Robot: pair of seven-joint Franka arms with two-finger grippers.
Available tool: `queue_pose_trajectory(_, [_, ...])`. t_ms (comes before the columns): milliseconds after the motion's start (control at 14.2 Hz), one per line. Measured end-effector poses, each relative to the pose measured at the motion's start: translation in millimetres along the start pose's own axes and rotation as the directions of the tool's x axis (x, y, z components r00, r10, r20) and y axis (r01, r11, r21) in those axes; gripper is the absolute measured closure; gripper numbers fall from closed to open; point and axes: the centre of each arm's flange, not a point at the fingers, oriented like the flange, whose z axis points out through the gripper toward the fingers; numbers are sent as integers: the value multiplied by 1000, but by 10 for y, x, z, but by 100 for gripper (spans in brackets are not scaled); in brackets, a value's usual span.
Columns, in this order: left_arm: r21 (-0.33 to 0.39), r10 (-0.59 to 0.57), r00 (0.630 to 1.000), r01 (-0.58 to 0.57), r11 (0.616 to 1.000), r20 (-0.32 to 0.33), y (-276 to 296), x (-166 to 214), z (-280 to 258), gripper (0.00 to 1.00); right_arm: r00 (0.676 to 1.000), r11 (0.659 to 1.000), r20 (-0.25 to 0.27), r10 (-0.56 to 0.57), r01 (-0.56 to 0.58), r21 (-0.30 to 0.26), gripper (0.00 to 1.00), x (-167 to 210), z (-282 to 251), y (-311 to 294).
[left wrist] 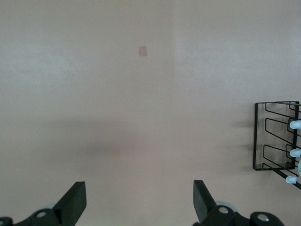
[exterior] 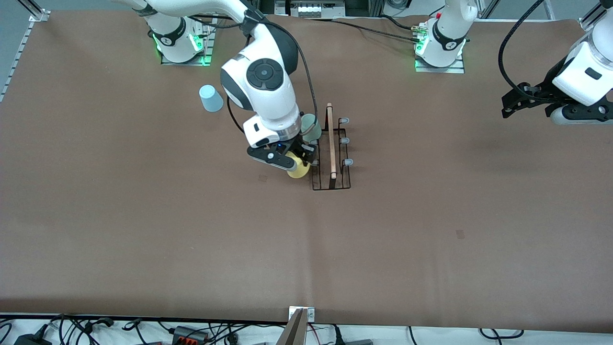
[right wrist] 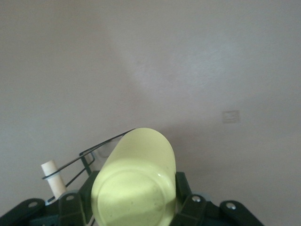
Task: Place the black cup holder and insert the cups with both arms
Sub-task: 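Carry the yellow cup with the right gripper and lower it onto a rack peg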
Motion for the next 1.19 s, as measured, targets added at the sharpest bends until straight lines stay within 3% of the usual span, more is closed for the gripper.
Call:
queue_pose_trajectory(491, [0,0,1000,0,1000,0,0,0,1,0,1000,1000,7,-4,4,1,32,-385,161,-182])
queue_pose_trajectory(772, [0,0,1000,0,1000,0,0,0,1,0,1000,999,-18,-26,26,-20,32,-517,344,-219])
queue_pose_trajectory(842, [0,0,1000,0,1000,0,0,0,1,0,1000,999,-16,-25,25,-19,27,-523,395,-219])
queue_pose_trajectory(1053, [0,0,1000,0,1000,0,0,1,2,0,999,1000,-29,-15,15,-8,0,-425,384,-213])
queue_pose_trajectory(1193, [0,0,1000,0,1000,1,0,4,8,0,999,1000,-47,-4,4,1,0,-188,232,-149])
